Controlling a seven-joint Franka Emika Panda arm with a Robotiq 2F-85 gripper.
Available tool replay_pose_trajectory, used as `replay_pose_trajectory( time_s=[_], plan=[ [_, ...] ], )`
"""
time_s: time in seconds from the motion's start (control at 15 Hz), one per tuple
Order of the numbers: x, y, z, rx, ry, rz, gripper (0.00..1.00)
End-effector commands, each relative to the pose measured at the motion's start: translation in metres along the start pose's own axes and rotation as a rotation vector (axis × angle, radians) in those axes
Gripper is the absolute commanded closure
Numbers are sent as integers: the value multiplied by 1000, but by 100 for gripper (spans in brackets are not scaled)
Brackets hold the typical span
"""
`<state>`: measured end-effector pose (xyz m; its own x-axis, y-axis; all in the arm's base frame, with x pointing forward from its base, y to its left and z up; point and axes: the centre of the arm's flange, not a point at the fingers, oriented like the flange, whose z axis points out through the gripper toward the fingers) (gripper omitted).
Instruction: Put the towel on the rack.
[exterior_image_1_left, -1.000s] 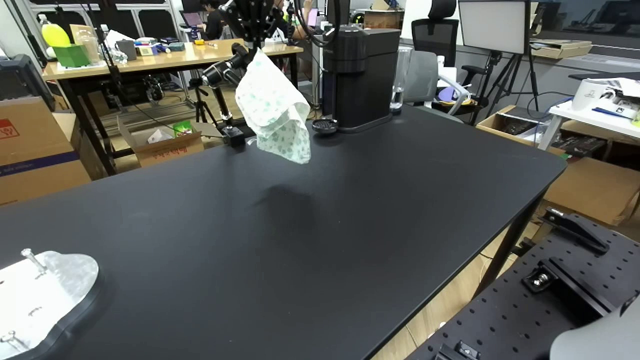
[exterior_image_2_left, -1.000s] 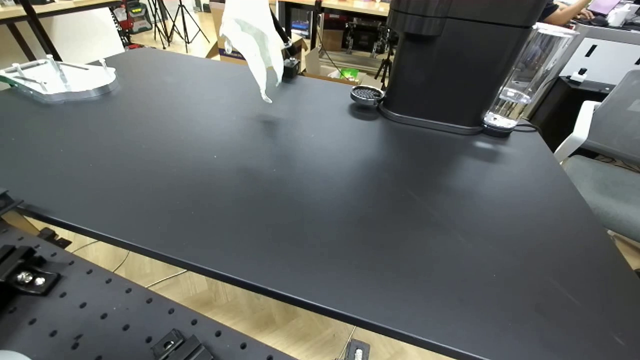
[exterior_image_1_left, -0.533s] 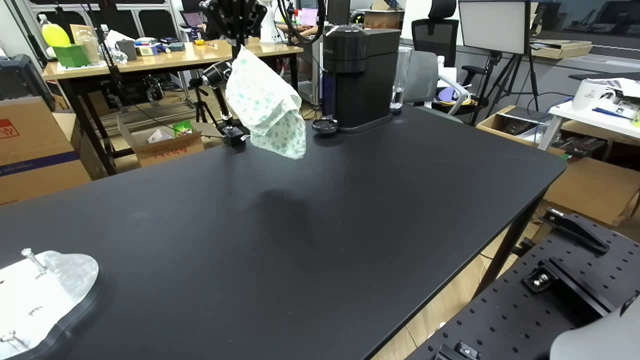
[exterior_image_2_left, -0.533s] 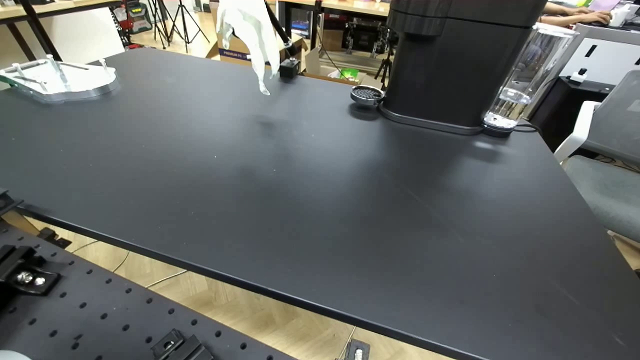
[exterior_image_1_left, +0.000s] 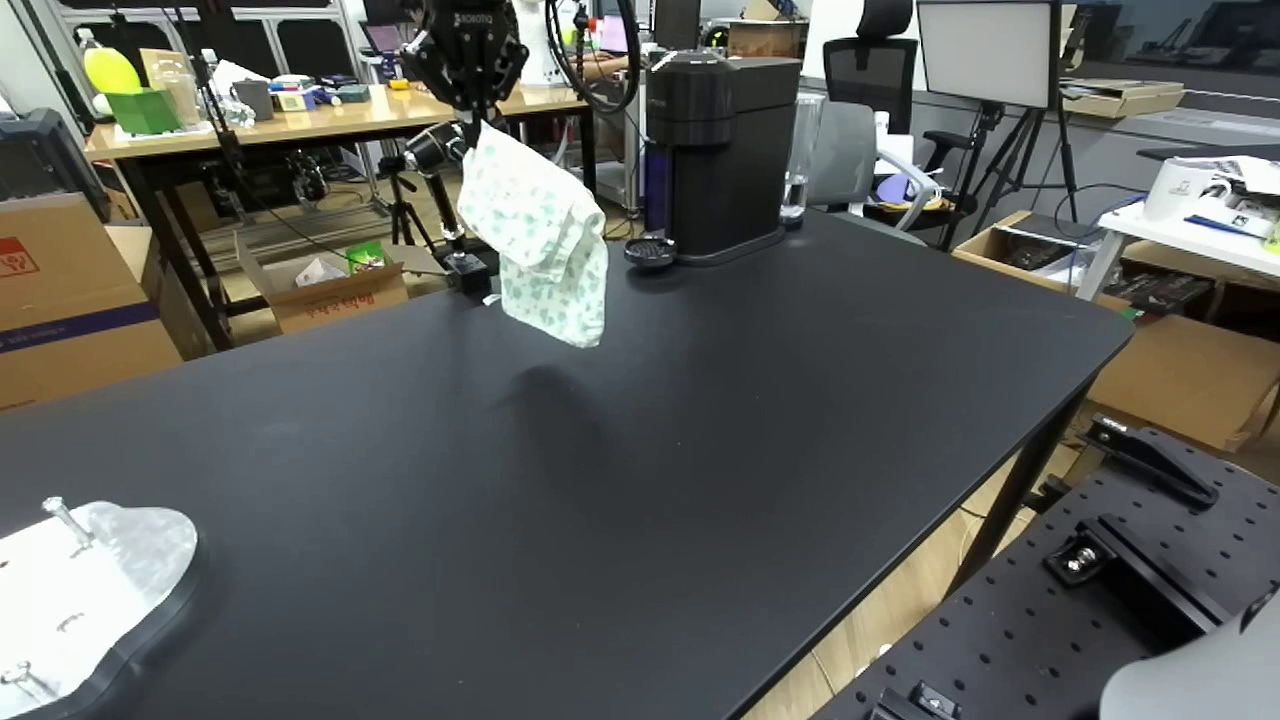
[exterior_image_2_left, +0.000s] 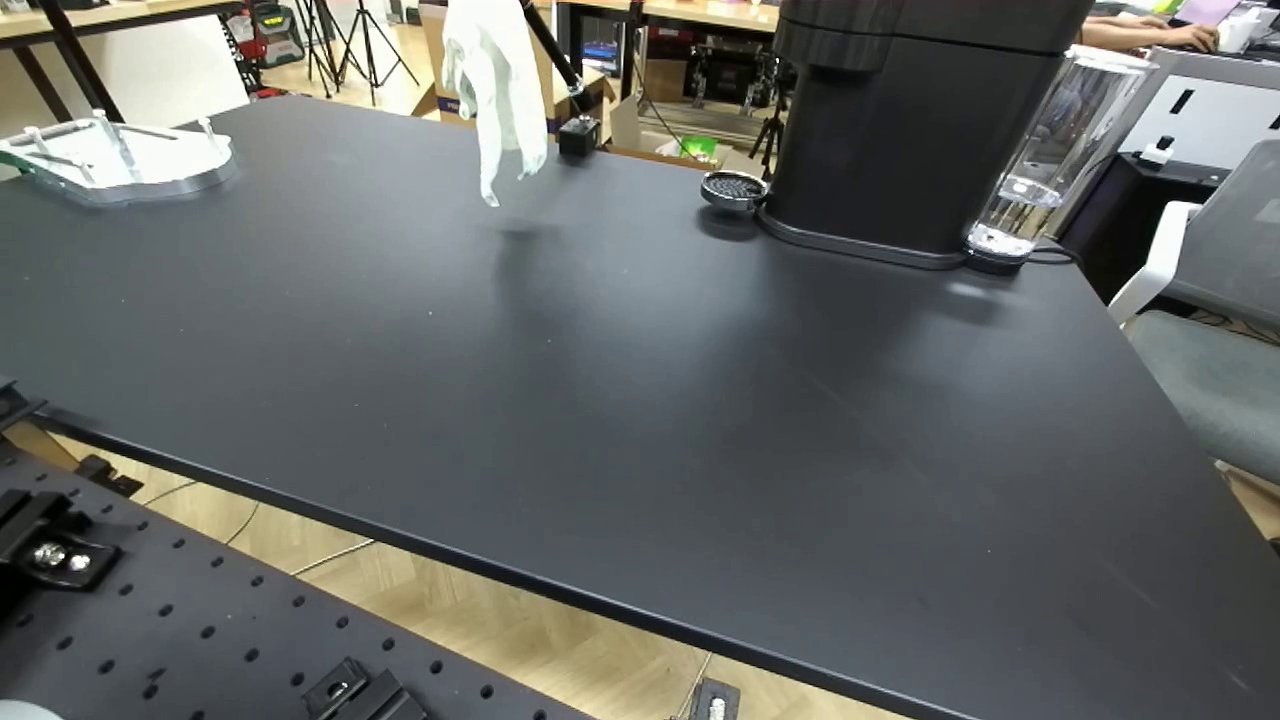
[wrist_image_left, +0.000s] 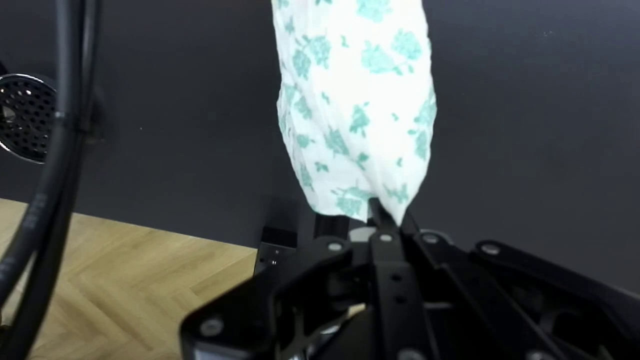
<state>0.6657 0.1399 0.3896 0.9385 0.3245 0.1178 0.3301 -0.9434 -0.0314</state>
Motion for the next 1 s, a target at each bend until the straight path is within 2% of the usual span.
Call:
replay_pose_trajectory(
  time_s=[0.0,0.6,0.67,0.93],
  plan=[
    [11,0,-3,-18,-15,-4,99],
    [10,0,-3,-22,-70,-73,99],
    [9,-1,-3,-10,-74,-76,79],
    [10,-4,-3,1,-90,-87,53]
  ],
)
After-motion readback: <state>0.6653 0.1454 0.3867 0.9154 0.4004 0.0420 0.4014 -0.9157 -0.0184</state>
